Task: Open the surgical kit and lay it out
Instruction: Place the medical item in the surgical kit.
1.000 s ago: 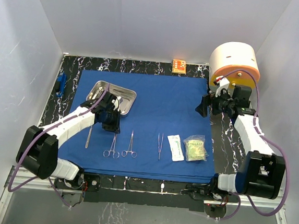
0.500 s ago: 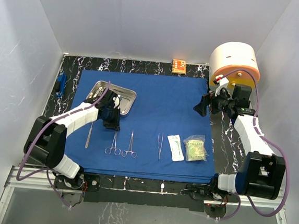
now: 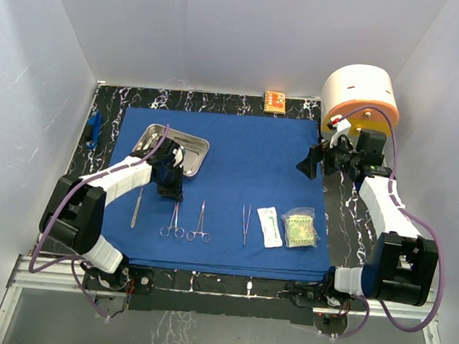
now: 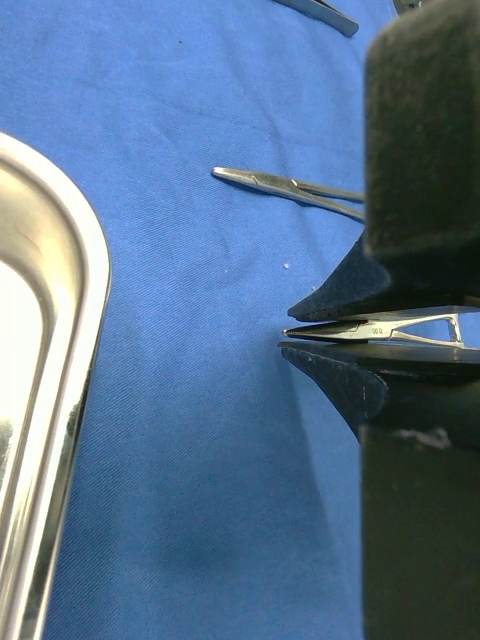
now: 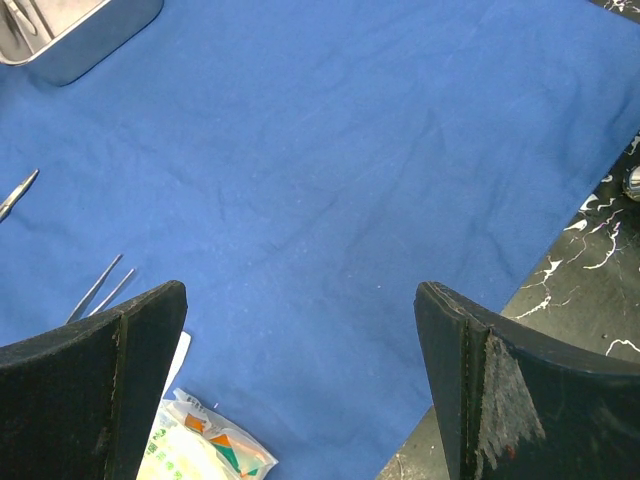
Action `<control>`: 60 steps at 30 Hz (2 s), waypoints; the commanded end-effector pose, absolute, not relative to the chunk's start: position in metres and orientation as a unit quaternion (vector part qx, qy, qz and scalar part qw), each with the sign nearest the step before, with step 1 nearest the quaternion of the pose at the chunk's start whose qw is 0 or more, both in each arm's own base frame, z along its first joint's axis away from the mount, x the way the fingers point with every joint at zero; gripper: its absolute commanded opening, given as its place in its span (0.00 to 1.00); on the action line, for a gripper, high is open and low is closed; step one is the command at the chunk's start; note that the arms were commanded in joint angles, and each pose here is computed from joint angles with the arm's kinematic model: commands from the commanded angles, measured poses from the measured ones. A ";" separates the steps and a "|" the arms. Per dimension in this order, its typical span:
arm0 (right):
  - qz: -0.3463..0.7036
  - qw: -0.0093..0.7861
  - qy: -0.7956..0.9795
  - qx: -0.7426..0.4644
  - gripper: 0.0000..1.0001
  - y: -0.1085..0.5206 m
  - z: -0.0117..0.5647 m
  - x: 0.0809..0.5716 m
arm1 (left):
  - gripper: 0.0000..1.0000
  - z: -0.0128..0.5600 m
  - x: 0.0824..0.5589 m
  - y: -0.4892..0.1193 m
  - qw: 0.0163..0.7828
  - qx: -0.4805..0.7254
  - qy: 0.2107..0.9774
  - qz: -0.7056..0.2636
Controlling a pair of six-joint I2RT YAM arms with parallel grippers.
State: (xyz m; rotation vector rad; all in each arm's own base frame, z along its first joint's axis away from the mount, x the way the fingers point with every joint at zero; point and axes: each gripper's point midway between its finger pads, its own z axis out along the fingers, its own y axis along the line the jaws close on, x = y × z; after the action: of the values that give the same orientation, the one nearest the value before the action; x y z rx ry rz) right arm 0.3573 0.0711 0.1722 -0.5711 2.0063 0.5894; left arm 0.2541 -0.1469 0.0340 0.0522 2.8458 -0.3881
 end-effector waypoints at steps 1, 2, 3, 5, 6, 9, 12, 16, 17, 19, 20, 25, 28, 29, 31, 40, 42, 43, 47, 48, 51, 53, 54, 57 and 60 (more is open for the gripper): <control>0.241 0.491 0.801 -0.243 0.98 0.073 0.186 0.363 | 0.00 0.034 0.258 -0.146 0.135 0.018 0.982 -0.130; 0.241 0.491 0.801 -0.243 0.98 0.073 0.186 0.363 | 0.00 0.034 0.257 -0.147 0.133 0.017 0.982 -0.132; 0.242 0.491 0.801 -0.243 0.98 0.073 0.186 0.363 | 0.00 0.032 0.257 -0.147 0.131 0.016 0.982 -0.132; 0.243 0.491 0.800 -0.243 0.98 0.073 0.186 0.363 | 0.00 0.031 0.256 -0.147 0.129 0.018 0.983 -0.132; 0.244 0.491 0.800 -0.244 0.98 0.074 0.186 0.362 | 0.00 0.030 0.256 -0.147 0.128 0.018 0.983 -0.133; 0.244 0.491 0.800 -0.244 0.98 0.074 0.186 0.362 | 0.00 0.028 0.255 -0.147 0.124 0.018 0.983 -0.132; 0.244 0.492 0.799 -0.244 0.98 0.074 0.187 0.361 | 0.00 0.025 0.255 -0.145 0.122 0.018 0.984 -0.126; 0.246 0.491 0.799 -0.245 0.98 0.075 0.186 0.361 | 0.00 0.025 0.256 -0.146 0.121 0.018 0.984 -0.128; 0.246 0.492 0.799 -0.245 0.98 0.075 0.186 0.361 | 0.00 0.025 0.257 -0.147 0.121 0.019 0.984 -0.128; 0.246 0.492 0.798 -0.246 0.98 0.075 0.186 0.361 | 0.00 0.024 0.256 -0.147 0.119 0.017 0.985 -0.127; 0.247 0.491 0.799 -0.245 0.98 0.075 0.186 0.361 | 0.00 0.024 0.256 -0.147 0.118 0.017 0.985 -0.128; 0.246 0.492 0.798 -0.246 0.98 0.075 0.187 0.361 | 0.00 0.023 0.257 -0.150 0.115 0.014 0.984 -0.132; 0.246 0.492 0.798 -0.245 0.98 0.074 0.187 0.361 | 0.00 0.022 0.256 -0.150 0.114 0.014 0.985 -0.132; 0.246 0.492 0.798 -0.246 0.98 0.075 0.187 0.361 | 0.00 0.022 0.256 -0.150 0.114 0.013 0.985 -0.131; 0.247 0.492 0.798 -0.246 0.98 0.075 0.187 0.360 | 0.00 0.021 0.255 -0.149 0.113 0.013 0.985 -0.129; 0.248 0.492 0.797 -0.247 0.98 0.075 0.187 0.360 | 0.01 0.018 0.251 -0.149 0.110 0.012 0.985 -0.129; 0.248 0.493 0.796 -0.247 0.98 0.076 0.188 0.360 | 0.01 0.017 0.251 -0.149 0.109 0.012 0.986 -0.129; 0.248 0.494 0.796 -0.248 0.98 0.076 0.188 0.360 | 0.01 0.017 0.251 -0.149 0.109 0.011 0.986 -0.129; 0.248 0.493 0.797 -0.247 0.98 0.076 0.187 0.360 | 0.03 0.016 0.248 -0.148 0.107 0.011 0.986 -0.129; 0.248 0.493 0.796 -0.247 0.98 0.076 0.188 0.360 | 0.03 0.015 0.247 -0.148 0.106 0.010 0.986 -0.129; 0.248 0.493 0.796 -0.247 0.98 0.076 0.188 0.360 | 0.04 0.015 0.247 -0.147 0.108 0.011 0.986 -0.127; 0.249 0.493 0.796 -0.247 0.98 0.076 0.188 0.360 | 0.05 0.015 0.247 -0.147 0.109 0.010 0.986 -0.125; 0.248 0.493 0.796 -0.248 0.98 0.076 0.188 0.360 | 0.05 0.015 0.247 -0.147 0.109 0.011 0.986 -0.125; 0.247 0.495 0.795 -0.248 0.98 0.076 0.189 0.359 | 0.06 0.015 0.245 -0.145 0.110 0.010 0.986 -0.124; 0.248 0.495 0.795 -0.248 0.98 0.076 0.189 0.359 | 0.07 0.015 0.244 -0.144 0.112 0.011 0.986 -0.122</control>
State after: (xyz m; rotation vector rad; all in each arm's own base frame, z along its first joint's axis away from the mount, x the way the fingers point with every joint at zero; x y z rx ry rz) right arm 0.3553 0.0753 0.1743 -0.5844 1.9927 0.6194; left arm 0.2529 -0.1469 0.0163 0.0341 2.8872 -0.3709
